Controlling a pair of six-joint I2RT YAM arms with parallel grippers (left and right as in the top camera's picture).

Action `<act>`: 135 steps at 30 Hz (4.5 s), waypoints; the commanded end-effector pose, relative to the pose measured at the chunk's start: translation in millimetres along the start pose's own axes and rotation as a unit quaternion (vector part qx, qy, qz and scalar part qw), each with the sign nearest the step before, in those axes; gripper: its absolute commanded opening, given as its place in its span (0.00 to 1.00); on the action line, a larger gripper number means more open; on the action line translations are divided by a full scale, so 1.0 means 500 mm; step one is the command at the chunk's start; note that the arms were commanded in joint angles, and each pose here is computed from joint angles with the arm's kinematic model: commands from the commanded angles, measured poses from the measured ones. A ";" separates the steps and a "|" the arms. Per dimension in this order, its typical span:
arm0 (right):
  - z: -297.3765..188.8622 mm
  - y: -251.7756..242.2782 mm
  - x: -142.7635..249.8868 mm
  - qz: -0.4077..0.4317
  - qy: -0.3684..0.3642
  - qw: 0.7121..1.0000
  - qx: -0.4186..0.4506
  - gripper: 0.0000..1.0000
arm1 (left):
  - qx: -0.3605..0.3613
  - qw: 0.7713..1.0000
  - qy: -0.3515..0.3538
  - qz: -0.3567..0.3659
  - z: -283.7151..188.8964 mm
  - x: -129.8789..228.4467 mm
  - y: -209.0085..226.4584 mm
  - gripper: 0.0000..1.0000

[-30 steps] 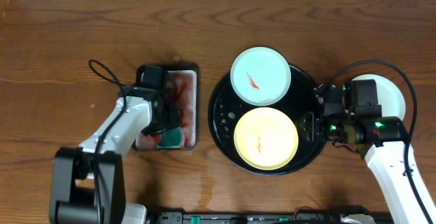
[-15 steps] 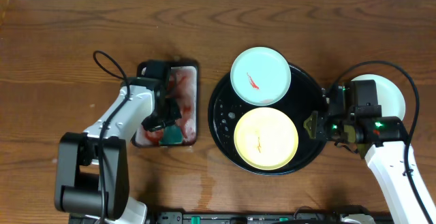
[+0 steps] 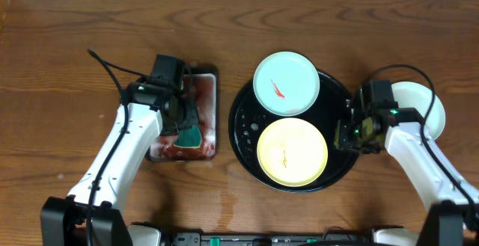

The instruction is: Clean dirty plates on tray and stack at the side

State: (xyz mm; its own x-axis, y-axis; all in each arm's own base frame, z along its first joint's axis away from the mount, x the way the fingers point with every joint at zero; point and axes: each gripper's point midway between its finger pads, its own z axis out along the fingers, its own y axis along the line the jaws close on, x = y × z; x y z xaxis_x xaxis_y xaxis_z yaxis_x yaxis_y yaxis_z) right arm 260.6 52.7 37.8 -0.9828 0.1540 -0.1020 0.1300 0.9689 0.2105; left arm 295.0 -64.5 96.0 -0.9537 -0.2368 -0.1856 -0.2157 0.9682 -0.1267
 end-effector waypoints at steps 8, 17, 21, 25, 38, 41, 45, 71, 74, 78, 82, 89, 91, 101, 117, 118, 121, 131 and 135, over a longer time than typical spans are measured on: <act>0.079 0.045 0.042 -0.068 0.076 0.993 -0.057 0.17 | -0.013 1.000 -0.013 0.015 -0.004 -0.015 0.005 0.07; 0.105 0.058 0.018 -0.050 0.058 0.995 -0.058 0.01 | -0.015 1.000 -0.009 0.015 0.000 -0.010 0.007 0.08; 0.105 0.055 0.014 -0.034 0.055 0.997 -0.052 0.01 | -0.015 1.000 -0.009 0.015 0.001 -0.009 0.008 0.08; 0.105 0.055 0.014 -0.034 0.055 0.997 -0.052 0.01 | -0.015 1.000 -0.009 0.015 0.016 -0.004 0.011 0.07; 0.105 0.055 0.015 -0.030 0.056 0.997 -0.052 0.01 | 0.120 0.991 -0.009 0.054 -0.066 -0.015 -0.135 0.07; 0.105 0.055 0.014 -0.011 0.056 0.997 -0.051 0.01 | 0.170 0.983 -0.014 0.072 -0.101 -0.005 -0.217 0.07; 0.106 0.056 0.010 0.014 0.054 0.997 -0.051 0.01 | 0.201 0.974 -0.004 0.101 -0.093 0.045 -0.316 0.07; 0.106 0.045 0.017 0.023 0.060 0.997 -0.035 0.01 | -0.017 0.986 0.093 0.135 0.251 0.171 -0.311 0.07; 0.106 0.045 0.017 0.023 0.060 0.997 -0.035 0.01 | -0.117 0.981 0.039 0.149 0.237 0.129 -0.243 0.07; 0.106 0.045 0.017 0.020 0.060 0.997 -0.035 0.01 | -0.201 0.961 -0.018 0.191 0.213 0.078 -0.196 0.07; 0.106 0.044 0.019 0.018 0.061 0.997 -0.035 0.01 | -0.234 0.950 -0.047 0.203 0.199 0.052 -0.180 0.08; 0.106 0.044 0.019 0.017 0.061 0.997 -0.035 0.01 | 0.014 0.980 0.105 0.171 0.236 0.178 -0.340 0.07; 0.106 0.044 0.019 0.017 0.061 0.997 -0.035 0.01 | 0.120 0.968 0.147 0.162 0.224 0.215 -0.419 0.08; 0.106 0.044 0.019 0.018 0.062 0.997 -0.035 0.01 | 0.236 0.944 0.170 0.155 0.188 0.273 -0.542 0.08; 0.105 0.043 0.022 0.018 0.065 0.997 -0.034 0.01 | -0.027 0.982 0.059 0.176 0.245 0.184 -0.341 0.07; 0.105 0.043 0.022 0.018 0.065 0.997 -0.034 0.01 | -0.058 0.981 0.041 0.179 0.244 0.169 -0.320 0.08; 0.105 0.043 0.023 0.018 0.066 0.997 -0.033 0.01 | -0.146 0.971 -0.021 0.190 0.230 0.119 -0.264 0.07; 0.105 0.042 0.027 0.019 0.070 0.997 -0.032 0.01 | -0.215 0.952 -0.092 0.198 0.156 0.038 -0.261 0.07; 0.105 0.042 0.027 0.019 0.070 0.997 -0.032 0.01 | -0.155 0.967 -0.080 0.186 0.165 0.045 -0.311 0.07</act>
State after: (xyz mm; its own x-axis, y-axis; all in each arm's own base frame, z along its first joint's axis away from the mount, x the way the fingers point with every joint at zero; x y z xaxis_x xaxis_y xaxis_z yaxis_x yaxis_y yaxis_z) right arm 259.8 105.3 0.2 -0.9904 0.1320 0.0409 0.1377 0.9176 0.3730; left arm 300.4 -245.6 29.9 -0.9530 0.1627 -0.2555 0.1131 0.9737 0.1980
